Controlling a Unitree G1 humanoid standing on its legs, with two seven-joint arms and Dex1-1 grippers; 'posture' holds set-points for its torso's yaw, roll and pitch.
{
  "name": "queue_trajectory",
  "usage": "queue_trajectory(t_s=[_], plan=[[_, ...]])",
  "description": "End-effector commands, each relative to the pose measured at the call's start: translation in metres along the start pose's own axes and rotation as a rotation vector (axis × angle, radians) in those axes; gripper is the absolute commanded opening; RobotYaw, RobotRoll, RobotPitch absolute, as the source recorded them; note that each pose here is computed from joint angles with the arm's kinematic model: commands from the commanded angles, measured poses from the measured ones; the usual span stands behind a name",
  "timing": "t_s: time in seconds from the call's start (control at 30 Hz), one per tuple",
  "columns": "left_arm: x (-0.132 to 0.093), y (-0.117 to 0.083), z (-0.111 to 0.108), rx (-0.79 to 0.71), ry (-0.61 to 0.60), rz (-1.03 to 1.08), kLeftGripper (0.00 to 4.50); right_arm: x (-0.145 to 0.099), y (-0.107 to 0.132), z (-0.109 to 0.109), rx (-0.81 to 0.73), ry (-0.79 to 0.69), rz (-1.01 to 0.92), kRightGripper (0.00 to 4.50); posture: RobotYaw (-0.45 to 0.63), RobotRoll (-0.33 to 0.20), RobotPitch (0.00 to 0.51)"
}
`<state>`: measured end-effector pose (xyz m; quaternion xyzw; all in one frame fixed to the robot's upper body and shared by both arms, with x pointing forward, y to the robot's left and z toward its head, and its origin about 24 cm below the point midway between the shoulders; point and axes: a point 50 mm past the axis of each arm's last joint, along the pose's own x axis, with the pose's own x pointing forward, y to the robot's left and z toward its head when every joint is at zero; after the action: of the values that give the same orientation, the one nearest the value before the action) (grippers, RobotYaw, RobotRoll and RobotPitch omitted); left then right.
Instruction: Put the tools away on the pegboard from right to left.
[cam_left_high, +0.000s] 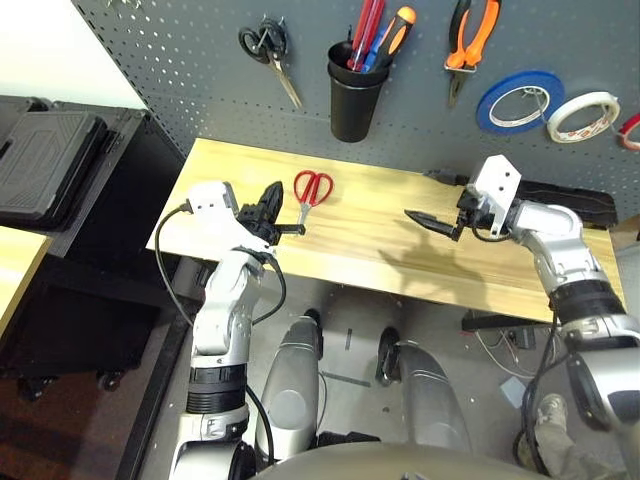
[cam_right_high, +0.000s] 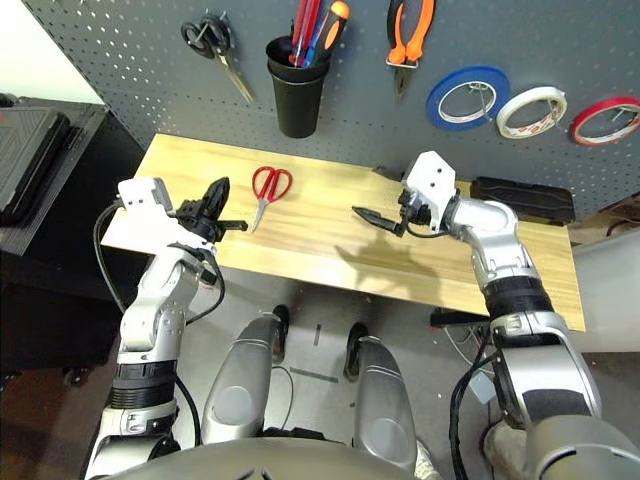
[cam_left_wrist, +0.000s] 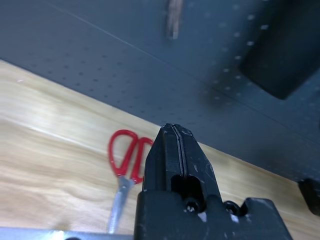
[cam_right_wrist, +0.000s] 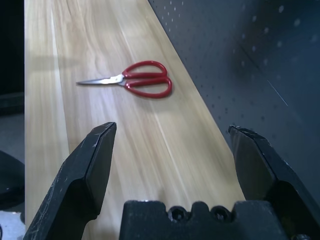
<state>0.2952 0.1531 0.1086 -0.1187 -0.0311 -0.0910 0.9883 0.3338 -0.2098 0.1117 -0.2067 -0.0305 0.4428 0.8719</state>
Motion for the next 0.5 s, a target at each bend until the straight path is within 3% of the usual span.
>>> queue_trajectory(t_s=[0.03,0.37,0.5], plan=[[0.014,0.005,-0.020,0.067,0.120,0.023,0.61,-0.002,0.000,-0.003,-0.001,0.014,-0.005,4.50,0.35,0.000,0.276],[0.046,0.016,-0.063,0.178,0.285,0.038,4.36,0.000,0.010,-0.002,-0.017,0.028,-0.030,4.50,0.28,0.000,0.282],[0.053,0.019,-0.079,0.208,0.356,0.035,4.44,-0.001,0.013,-0.001,-0.015,0.035,-0.037,4.50,0.27,0.000,0.285]])
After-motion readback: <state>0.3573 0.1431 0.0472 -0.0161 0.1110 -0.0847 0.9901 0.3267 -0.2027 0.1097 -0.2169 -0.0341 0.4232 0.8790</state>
